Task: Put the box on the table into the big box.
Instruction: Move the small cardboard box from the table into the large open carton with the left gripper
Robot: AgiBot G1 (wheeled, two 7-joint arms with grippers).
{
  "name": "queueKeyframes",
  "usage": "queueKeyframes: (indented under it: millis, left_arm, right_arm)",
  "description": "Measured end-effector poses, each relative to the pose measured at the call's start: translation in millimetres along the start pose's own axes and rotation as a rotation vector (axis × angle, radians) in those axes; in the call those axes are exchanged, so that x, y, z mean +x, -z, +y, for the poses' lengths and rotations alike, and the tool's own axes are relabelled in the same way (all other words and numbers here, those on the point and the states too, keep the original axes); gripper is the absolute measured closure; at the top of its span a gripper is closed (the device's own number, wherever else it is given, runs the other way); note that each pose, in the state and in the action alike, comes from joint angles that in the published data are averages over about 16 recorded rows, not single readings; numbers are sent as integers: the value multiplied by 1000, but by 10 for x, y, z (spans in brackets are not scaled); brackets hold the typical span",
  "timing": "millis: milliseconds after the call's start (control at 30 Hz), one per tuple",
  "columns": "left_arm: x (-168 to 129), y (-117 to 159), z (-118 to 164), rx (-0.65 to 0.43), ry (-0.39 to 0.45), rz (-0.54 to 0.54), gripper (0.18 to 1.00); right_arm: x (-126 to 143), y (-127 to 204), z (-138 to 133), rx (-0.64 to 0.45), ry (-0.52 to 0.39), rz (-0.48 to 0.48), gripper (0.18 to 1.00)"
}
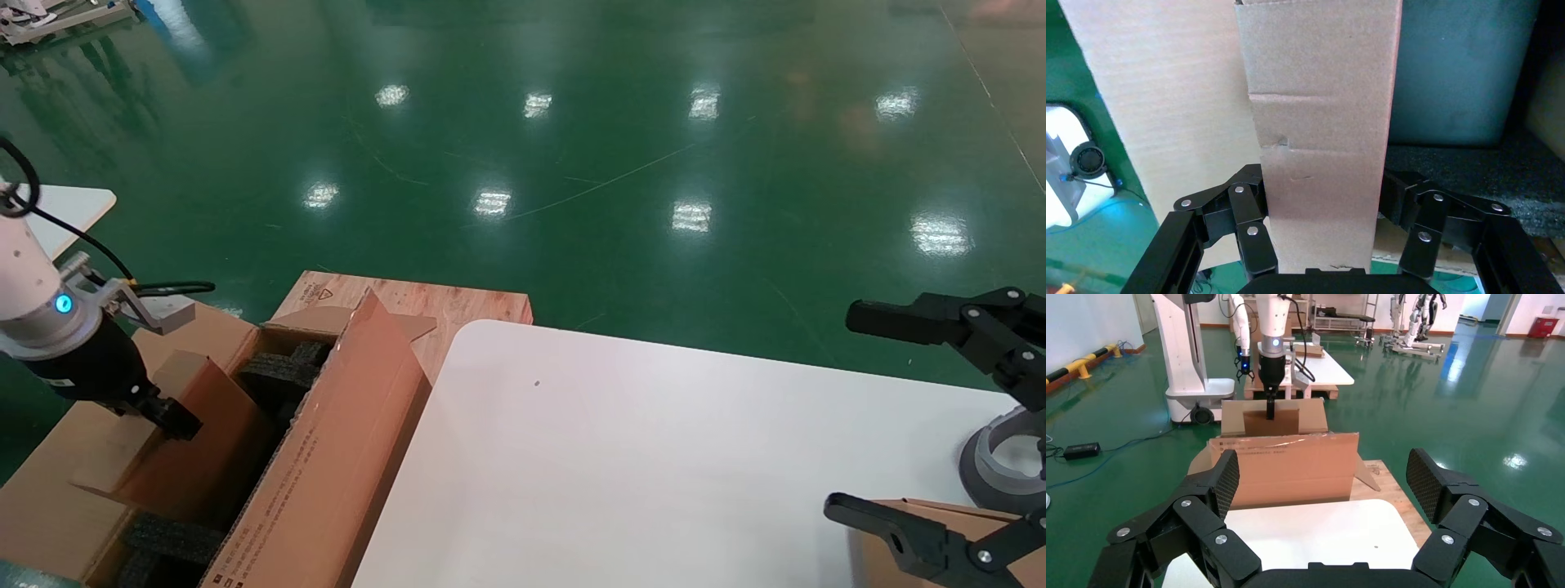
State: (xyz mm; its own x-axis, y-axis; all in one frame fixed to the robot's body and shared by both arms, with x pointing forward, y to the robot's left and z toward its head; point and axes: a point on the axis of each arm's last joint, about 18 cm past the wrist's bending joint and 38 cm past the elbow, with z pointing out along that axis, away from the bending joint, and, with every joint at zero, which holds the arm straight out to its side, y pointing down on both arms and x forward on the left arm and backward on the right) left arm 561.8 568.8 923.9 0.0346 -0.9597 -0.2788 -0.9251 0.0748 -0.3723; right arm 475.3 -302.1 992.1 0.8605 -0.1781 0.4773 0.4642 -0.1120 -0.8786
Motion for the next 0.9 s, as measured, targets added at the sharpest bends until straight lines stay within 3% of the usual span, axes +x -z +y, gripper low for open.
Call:
queueKeyframes:
  millis: [367, 900]
  left_arm:
    - [118, -179, -4, -40, 23, -9, 828]
    - [167, -237, -15, -52, 35, -12, 829]
  right_arm:
    - [0, 0, 0, 0, 0, 0, 178]
    - [0, 0, 0, 0, 0, 0, 178]
